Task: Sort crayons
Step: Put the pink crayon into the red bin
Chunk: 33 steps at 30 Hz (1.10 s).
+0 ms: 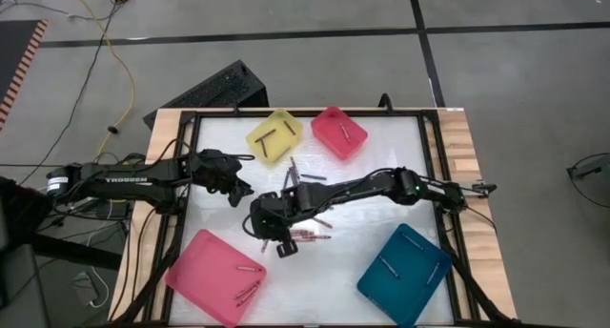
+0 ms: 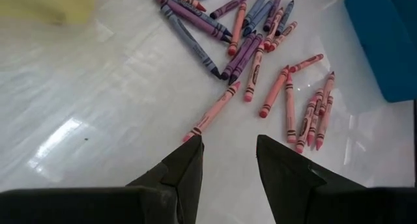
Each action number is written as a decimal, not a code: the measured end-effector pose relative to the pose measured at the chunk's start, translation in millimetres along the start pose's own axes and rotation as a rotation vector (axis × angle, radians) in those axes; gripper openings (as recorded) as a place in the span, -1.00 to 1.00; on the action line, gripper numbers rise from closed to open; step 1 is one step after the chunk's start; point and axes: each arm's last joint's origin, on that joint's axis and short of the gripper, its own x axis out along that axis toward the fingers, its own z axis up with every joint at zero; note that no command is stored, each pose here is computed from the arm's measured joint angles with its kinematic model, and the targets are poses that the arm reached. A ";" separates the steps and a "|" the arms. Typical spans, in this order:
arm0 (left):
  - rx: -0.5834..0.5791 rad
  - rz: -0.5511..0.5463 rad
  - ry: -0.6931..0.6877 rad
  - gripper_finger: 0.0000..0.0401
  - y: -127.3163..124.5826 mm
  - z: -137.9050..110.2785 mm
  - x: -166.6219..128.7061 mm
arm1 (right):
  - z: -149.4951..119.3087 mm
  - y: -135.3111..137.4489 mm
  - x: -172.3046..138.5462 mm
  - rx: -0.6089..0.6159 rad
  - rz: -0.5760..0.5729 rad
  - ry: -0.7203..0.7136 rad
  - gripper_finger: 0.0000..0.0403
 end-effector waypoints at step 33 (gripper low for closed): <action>0.022 0.066 0.015 -0.34 3.7 -3.2 -0.1 | -32.6 -26.0 66.0 -0.389 0.073 0.008 -0.61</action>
